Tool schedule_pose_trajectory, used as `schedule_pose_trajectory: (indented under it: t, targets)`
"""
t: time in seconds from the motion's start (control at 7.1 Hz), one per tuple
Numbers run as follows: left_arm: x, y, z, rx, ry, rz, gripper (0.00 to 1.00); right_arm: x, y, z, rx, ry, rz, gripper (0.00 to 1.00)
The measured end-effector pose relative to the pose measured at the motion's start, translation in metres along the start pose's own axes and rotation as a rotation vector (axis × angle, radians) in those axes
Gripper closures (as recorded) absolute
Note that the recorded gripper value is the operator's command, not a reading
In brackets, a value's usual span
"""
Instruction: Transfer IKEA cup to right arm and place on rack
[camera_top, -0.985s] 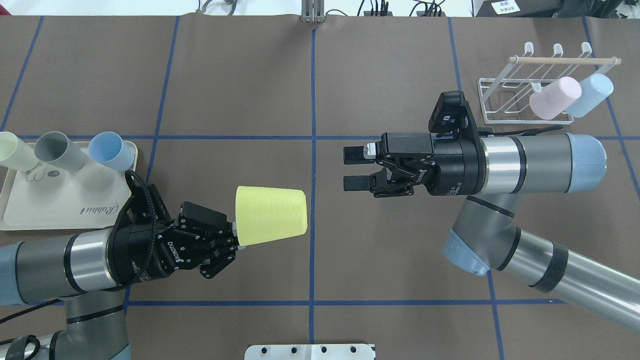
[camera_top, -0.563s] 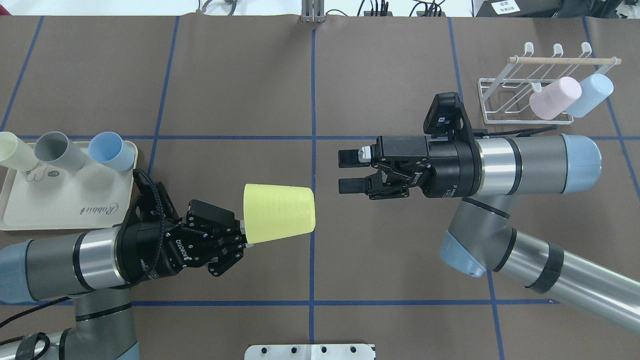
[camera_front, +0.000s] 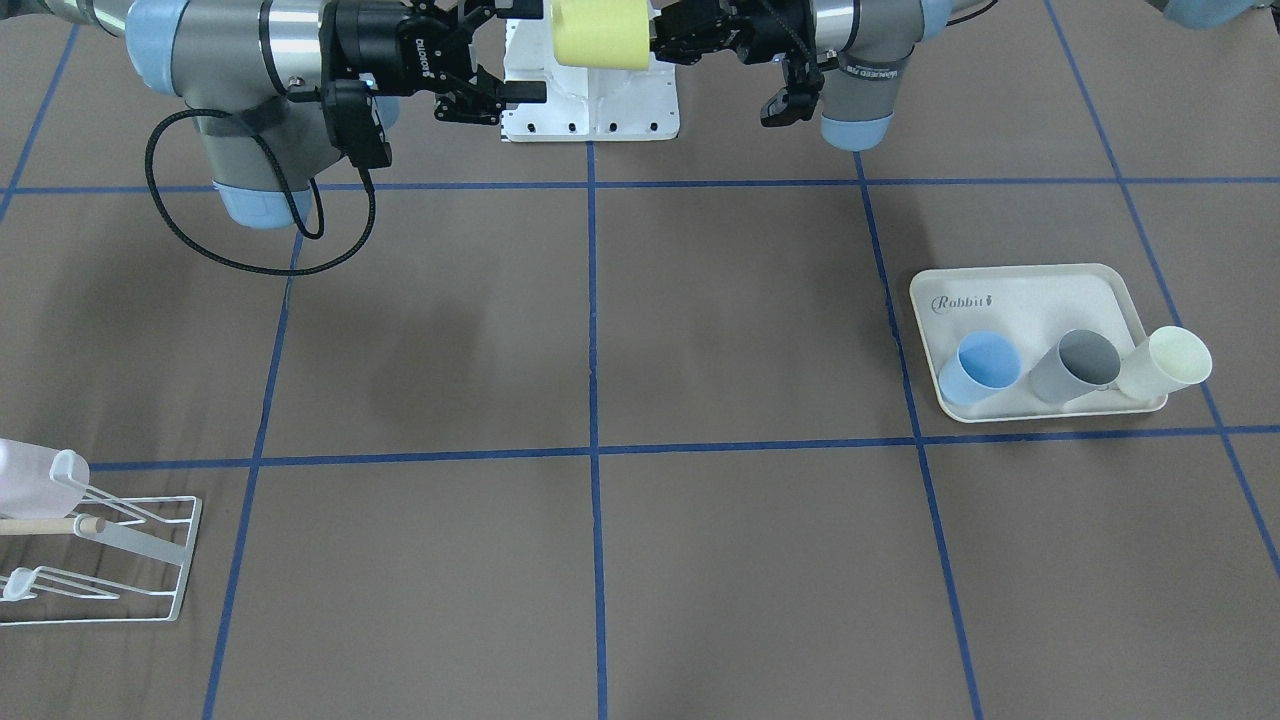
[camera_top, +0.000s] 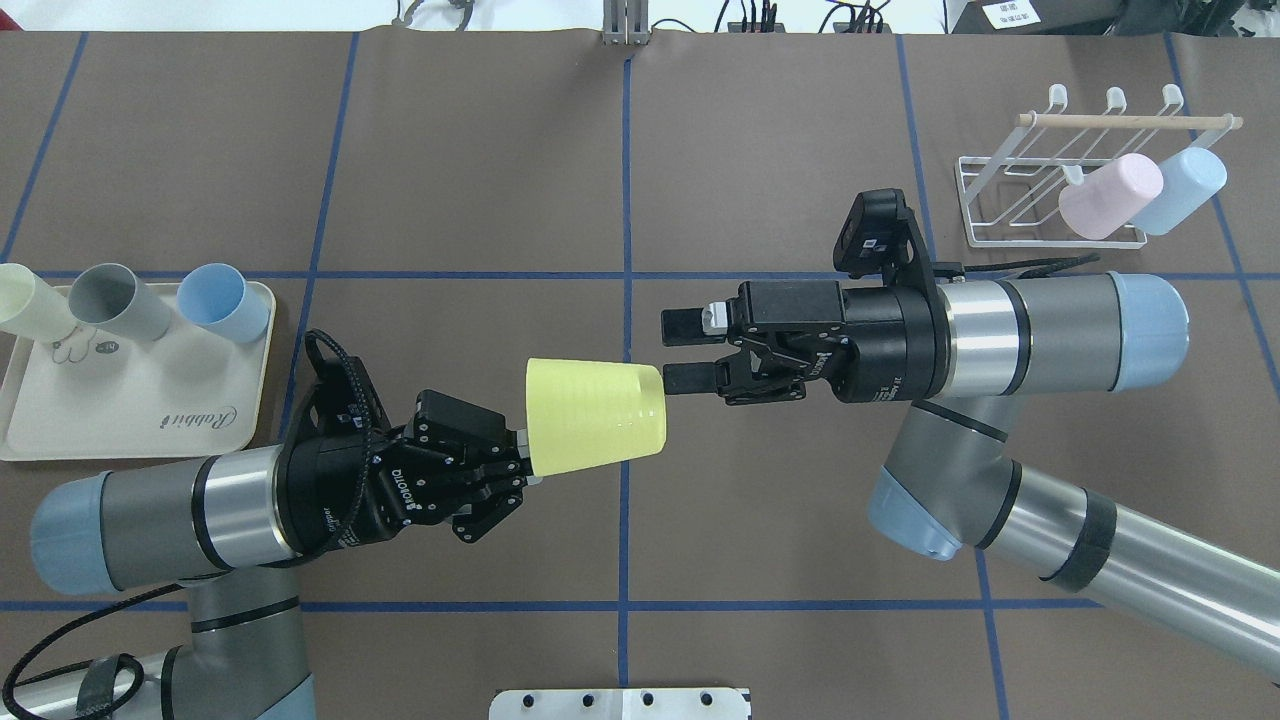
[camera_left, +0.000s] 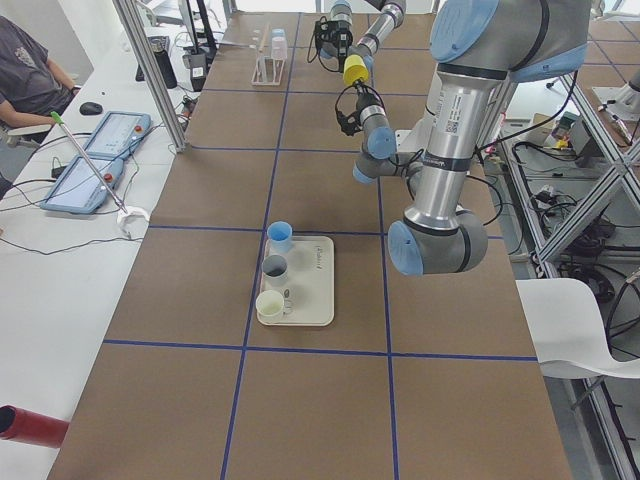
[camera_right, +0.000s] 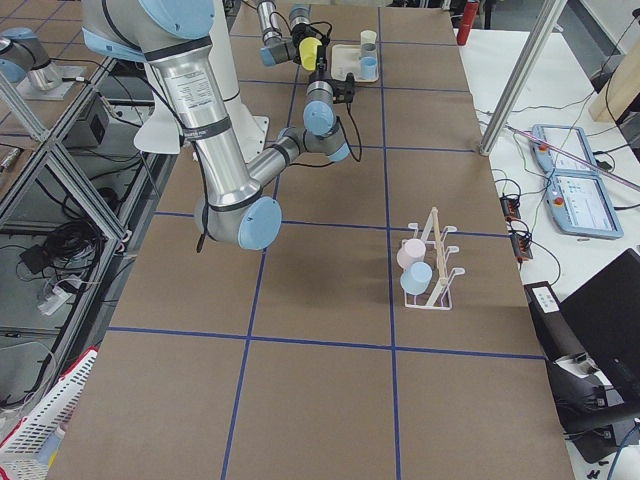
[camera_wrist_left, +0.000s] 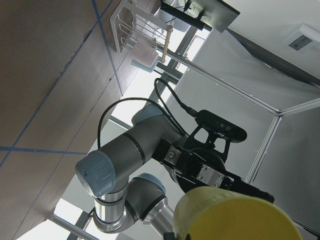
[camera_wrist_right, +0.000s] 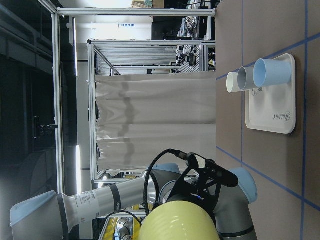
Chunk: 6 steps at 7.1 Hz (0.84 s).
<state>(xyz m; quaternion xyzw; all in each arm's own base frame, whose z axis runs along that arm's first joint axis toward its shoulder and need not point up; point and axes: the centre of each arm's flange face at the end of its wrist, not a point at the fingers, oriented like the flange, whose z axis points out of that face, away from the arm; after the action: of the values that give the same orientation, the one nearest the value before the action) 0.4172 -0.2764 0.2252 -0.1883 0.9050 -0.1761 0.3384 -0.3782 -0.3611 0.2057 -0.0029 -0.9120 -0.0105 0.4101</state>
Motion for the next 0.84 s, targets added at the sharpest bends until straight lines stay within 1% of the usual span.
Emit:
schedule_pose_trajectory:
  t: [0.84]
  targets:
    - [-0.0003, -0.0011, 0.0039, 0.002, 0.004, 0.001, 1.0, 0.0041, 0.0061, 0.003, -0.012, -0.003, 0.008, 0.01]
